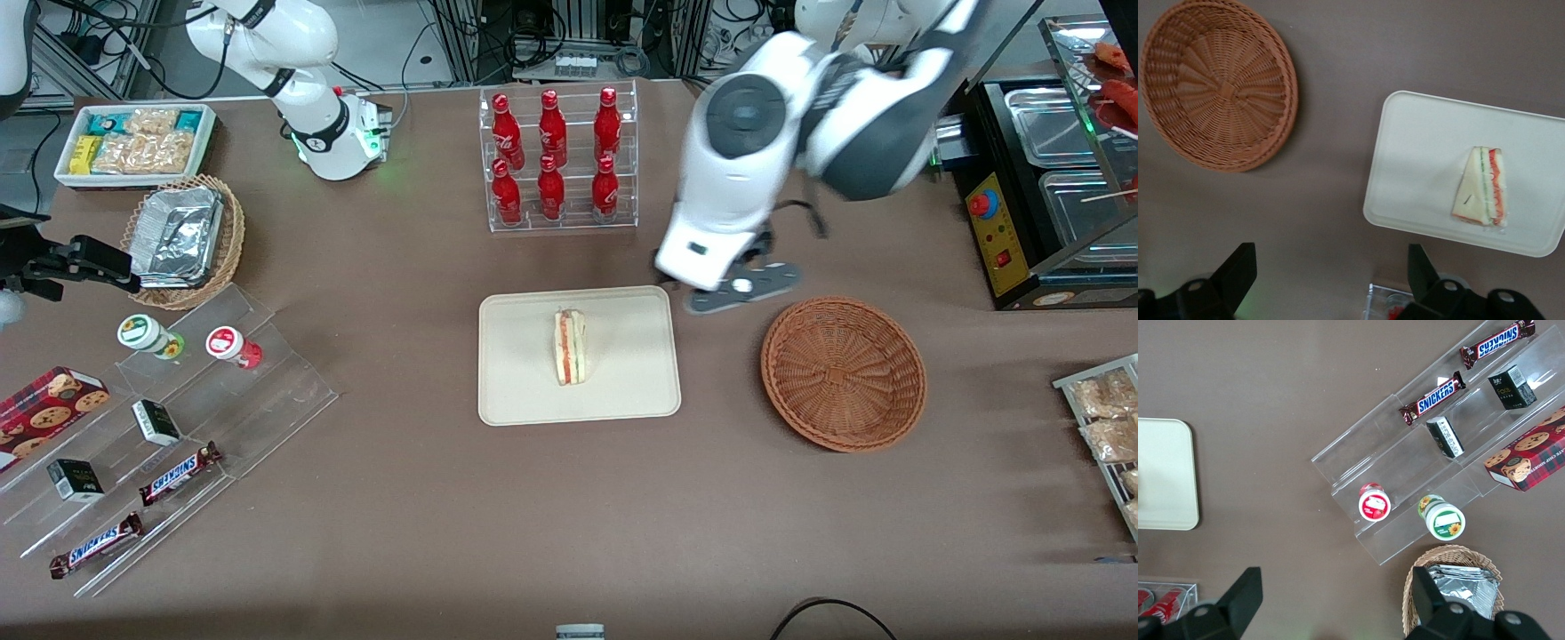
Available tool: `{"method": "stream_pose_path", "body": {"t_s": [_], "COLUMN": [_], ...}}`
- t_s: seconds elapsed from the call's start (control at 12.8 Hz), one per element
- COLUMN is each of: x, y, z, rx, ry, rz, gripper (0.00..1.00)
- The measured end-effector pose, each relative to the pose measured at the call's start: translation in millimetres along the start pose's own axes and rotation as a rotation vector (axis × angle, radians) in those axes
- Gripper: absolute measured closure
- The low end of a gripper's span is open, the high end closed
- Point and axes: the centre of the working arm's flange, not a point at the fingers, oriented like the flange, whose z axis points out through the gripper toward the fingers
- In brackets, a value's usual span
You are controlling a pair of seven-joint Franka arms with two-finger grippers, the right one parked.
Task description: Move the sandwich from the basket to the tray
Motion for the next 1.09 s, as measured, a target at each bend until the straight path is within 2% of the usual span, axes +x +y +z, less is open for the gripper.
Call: {"method": "stream_pose_path", "body": {"t_s": [0.23, 0.55, 1.09], "x": [26.3, 39.7, 61.6], "y": [-80.6, -155.8, -262.7], "z": [-28.9, -49.0, -55.9], "rx": [-0.016, -0.025, -0.055], "ry": [-0.043, -0.081, -0.093], "rz": [0.074, 0.156, 0.248], "gripper": [0.0, 0.0, 0.0]}}
